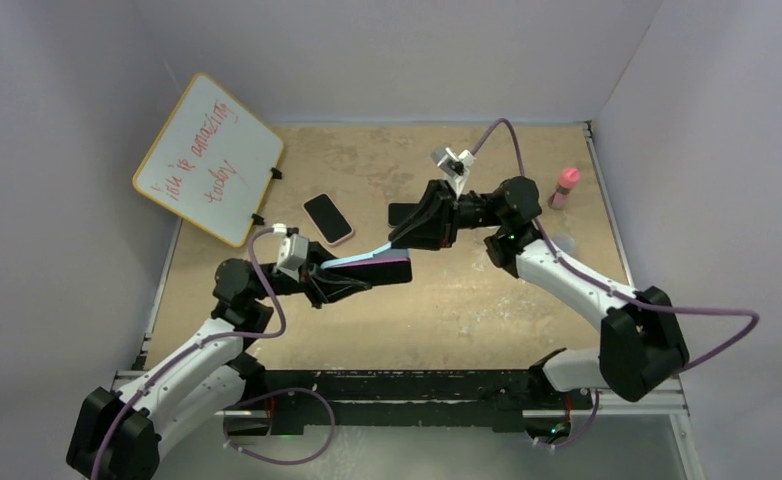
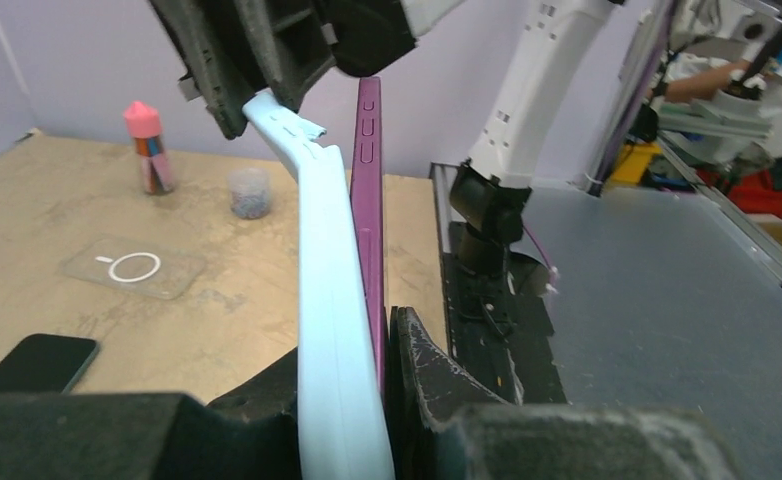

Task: Take the phone out of the phone case
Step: Remove the phone case from the phone.

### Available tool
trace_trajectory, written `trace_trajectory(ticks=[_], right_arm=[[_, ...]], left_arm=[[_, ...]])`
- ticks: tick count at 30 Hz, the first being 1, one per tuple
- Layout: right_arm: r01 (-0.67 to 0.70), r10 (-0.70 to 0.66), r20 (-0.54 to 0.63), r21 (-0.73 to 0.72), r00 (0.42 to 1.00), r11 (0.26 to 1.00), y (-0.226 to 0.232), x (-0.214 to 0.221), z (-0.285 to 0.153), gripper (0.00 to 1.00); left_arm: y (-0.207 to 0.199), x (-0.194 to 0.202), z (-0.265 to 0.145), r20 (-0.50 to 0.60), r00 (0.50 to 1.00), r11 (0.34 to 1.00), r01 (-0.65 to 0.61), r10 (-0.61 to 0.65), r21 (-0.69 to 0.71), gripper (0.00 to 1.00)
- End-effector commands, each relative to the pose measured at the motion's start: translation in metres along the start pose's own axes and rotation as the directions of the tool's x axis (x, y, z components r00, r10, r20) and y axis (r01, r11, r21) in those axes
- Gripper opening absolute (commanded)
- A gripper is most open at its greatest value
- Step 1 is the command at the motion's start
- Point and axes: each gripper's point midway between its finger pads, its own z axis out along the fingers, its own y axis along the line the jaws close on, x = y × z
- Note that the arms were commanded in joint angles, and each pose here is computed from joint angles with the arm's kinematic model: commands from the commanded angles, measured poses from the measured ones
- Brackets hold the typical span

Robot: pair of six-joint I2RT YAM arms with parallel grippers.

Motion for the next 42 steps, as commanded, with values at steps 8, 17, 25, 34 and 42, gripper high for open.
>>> trace_trajectory(ticks=[8,17,25,34,42], right_arm=[[-0.010,0.032,-0.104,0.202,0.994,0.979,-0.054,0.049,-0.009,0.31],[-0.039,0.052,-0.064,0.188,0.997,0.981,-0.045,0.054,-0.011,0.41],[-0.068,0.060,0.049,0.181,0.997,0.981,-0.035,0.043,-0.010,0.45],[-0.111,0.079,0.213,0.142,0.974,0.984,-0.022,0.020,-0.010,0.46],[-0.145,0.111,0.276,0.107,0.955,0.984,-0.016,0.016,0.000,0.47]], left_arm=[[-0.003,-0.091,-0.004,0.358,0.911,0.973,-0.152,0.207,-0.175,0.00],[0.018,-0.088,-0.023,0.511,0.854,0.962,0.052,0.095,-0.267,0.00],[0.034,-0.084,-0.030,0.578,0.815,0.941,0.178,0.024,-0.289,0.00],[0.047,-0.071,-0.035,0.610,0.792,0.908,0.280,-0.035,-0.311,0.00],[0.054,-0.061,-0.026,0.610,0.788,0.893,0.328,-0.079,-0.307,0.00]])
